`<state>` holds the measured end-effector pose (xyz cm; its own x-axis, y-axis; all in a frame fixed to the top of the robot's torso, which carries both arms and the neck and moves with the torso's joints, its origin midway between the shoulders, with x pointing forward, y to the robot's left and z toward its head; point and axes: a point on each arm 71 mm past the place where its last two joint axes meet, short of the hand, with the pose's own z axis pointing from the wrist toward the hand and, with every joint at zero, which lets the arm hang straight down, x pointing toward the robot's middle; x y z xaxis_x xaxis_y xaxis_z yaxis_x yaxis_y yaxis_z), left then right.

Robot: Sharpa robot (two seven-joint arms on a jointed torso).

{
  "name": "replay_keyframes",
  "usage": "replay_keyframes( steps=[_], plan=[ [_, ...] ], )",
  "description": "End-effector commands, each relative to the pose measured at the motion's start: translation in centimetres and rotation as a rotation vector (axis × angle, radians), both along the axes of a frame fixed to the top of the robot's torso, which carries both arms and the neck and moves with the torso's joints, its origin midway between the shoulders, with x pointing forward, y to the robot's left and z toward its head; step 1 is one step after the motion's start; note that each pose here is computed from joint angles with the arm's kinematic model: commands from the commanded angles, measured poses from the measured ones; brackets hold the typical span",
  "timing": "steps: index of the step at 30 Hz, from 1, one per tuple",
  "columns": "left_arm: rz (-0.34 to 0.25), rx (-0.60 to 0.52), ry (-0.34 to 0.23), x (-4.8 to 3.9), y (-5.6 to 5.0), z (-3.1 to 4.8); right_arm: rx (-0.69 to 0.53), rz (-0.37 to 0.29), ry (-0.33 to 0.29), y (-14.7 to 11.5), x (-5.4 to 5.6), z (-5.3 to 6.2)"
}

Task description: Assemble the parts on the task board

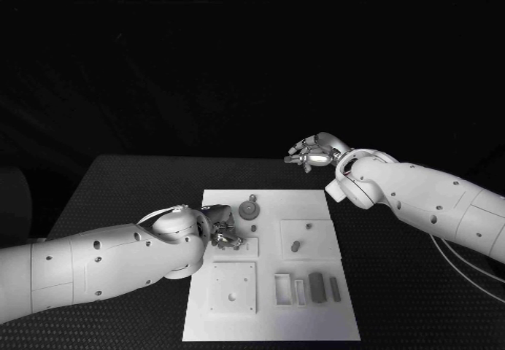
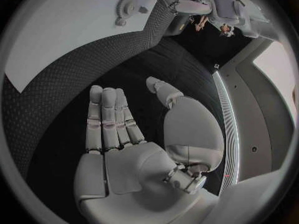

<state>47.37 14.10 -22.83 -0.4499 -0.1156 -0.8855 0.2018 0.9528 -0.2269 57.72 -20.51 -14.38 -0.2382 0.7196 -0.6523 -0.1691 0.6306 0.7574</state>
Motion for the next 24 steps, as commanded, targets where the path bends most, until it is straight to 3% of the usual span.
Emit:
replay_keyframes(
  steps=[1,24],
  plan=[
    [0.006,-0.045,0.032,-0.12,-0.1,-0.1,-0.001,0.014,0.004,0.1,0.0,-0.1],
    [0.068,-0.153,0.065,0.04,0.9,-0.09,-0.029,0.048,0.005,0.4,-0.7,-0.4]
  ],
)
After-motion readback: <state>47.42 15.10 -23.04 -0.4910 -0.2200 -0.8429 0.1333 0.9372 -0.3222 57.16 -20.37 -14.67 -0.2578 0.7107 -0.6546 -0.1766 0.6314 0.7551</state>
